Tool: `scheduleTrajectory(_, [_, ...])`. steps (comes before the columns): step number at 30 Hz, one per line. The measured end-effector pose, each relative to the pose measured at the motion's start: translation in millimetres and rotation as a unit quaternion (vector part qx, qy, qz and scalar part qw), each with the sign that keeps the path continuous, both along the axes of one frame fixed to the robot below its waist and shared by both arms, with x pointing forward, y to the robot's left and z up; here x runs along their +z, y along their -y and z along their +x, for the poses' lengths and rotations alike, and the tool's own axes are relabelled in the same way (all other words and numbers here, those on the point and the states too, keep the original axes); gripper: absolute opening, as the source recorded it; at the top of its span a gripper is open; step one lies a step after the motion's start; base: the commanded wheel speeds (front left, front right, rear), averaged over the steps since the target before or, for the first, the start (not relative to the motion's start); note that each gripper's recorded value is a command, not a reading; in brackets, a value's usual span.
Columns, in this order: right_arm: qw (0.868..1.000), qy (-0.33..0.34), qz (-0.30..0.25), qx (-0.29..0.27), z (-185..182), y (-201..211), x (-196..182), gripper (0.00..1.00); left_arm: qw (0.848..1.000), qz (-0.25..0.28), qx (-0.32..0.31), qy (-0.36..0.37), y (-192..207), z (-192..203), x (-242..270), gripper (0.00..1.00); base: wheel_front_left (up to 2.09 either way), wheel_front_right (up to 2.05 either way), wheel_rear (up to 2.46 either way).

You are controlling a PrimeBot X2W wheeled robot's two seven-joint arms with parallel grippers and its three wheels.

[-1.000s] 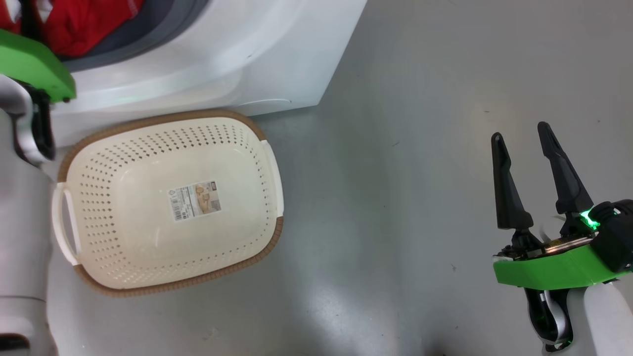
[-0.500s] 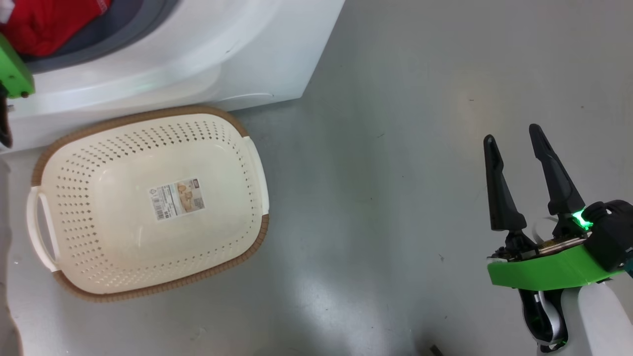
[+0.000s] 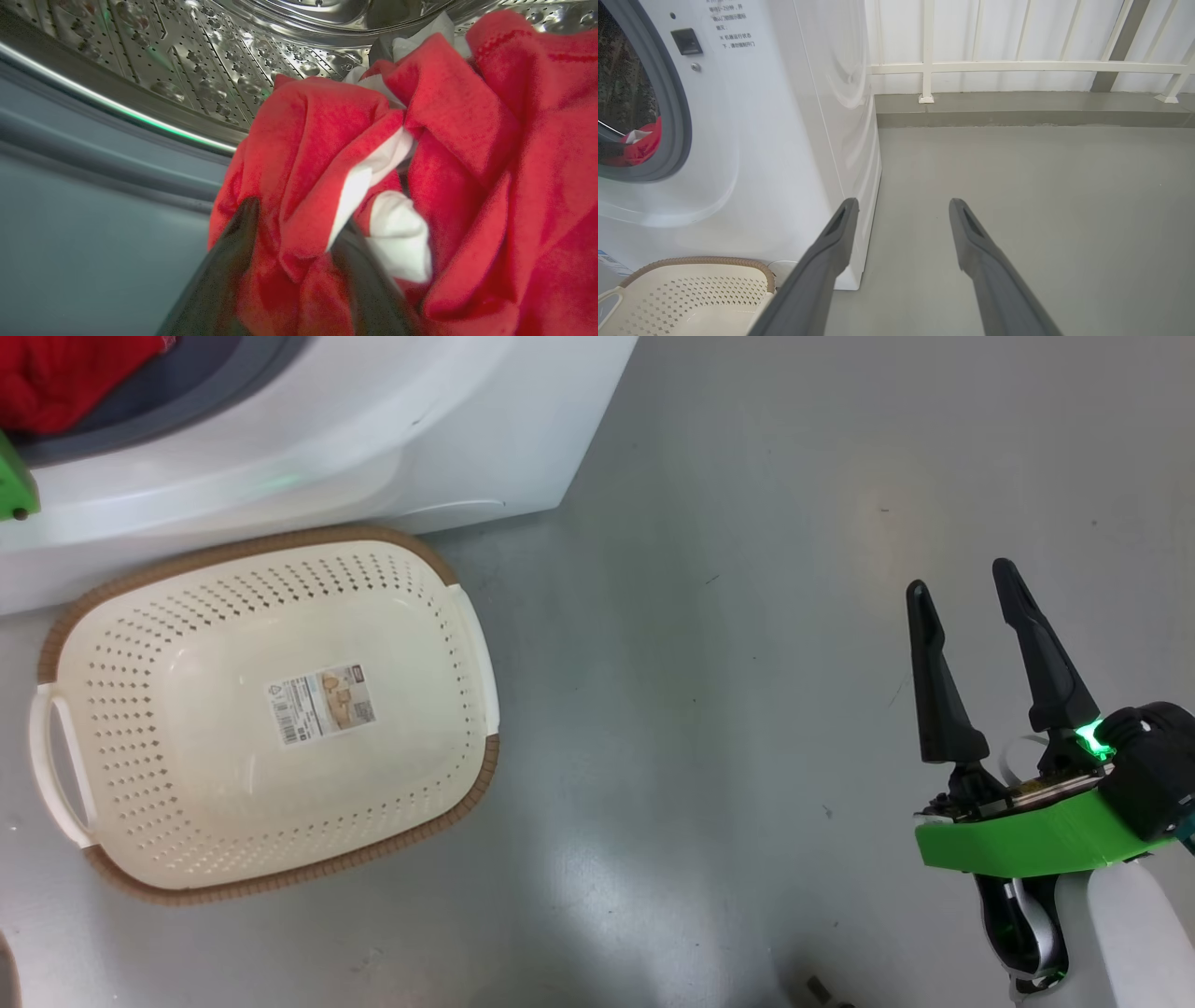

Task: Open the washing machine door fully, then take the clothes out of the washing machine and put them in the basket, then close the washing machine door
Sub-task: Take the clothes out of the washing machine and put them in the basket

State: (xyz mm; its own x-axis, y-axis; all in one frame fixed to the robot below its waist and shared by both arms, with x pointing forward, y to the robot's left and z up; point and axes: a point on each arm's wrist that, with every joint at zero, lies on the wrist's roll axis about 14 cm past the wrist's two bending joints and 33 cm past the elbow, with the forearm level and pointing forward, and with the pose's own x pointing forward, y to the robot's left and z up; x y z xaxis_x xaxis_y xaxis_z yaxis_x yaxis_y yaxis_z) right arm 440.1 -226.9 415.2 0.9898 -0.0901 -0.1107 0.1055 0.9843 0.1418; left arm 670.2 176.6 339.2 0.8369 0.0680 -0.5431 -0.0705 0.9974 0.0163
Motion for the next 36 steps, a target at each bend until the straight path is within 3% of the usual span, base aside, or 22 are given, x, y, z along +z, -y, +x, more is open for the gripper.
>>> scheduleTrajectory(1, [1.000,0.000,0.000,0.000,0.2,-0.2,-0.4,1.00,1.000,0.000,0.000,-0.001,-0.3,0.0,-0.4,0.00,0.00,0.00,0.00])
scheduleTrajectory(14, [1.000,0.000,0.005,0.007,3.4,-5.4,-2.7,1.00,0.997,-0.027,-0.012,0.077,5.8,7.7,19.7,0.00,0.00,0.00,0.00])
scheduleTrajectory(36, [0.999,0.018,0.014,0.028,10.8,-21.0,7.3,1.00,0.962,-0.073,-0.025,0.261,7.4,-4.2,98.4,0.00,0.00,0.00,0.00])
